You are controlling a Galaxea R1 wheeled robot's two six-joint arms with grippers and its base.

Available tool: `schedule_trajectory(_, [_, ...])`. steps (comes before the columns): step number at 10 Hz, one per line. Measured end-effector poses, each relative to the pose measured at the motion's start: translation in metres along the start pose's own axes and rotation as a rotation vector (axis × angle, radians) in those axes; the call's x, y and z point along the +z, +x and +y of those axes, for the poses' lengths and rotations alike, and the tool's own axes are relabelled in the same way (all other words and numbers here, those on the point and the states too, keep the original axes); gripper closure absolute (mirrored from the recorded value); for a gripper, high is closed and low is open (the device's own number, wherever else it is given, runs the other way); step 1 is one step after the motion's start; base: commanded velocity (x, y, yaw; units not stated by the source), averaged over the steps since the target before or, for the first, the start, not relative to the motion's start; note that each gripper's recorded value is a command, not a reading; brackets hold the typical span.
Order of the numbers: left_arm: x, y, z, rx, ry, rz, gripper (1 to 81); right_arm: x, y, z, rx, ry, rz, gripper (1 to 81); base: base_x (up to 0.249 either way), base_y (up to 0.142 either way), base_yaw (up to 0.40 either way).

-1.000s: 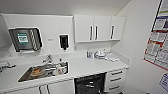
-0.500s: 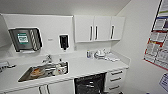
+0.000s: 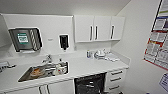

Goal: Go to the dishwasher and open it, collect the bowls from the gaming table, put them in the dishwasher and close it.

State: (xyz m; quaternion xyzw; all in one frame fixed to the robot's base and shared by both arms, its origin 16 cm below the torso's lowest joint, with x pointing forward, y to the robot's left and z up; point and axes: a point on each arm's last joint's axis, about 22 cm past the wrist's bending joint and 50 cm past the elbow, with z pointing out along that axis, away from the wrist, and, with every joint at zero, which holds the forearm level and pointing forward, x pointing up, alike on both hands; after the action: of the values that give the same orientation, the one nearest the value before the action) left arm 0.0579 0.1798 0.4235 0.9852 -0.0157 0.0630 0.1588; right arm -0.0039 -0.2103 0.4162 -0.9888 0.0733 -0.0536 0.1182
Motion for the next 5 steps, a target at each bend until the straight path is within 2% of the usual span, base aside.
schedule_trajectory(5, [-0.0001,-0.0032,0.0001,0.000,0.000,-0.007,1.0,0.0013,-0.0001,-0.0072,0.000,0.010,-0.001,1.0,0.000,0.000,0.000])
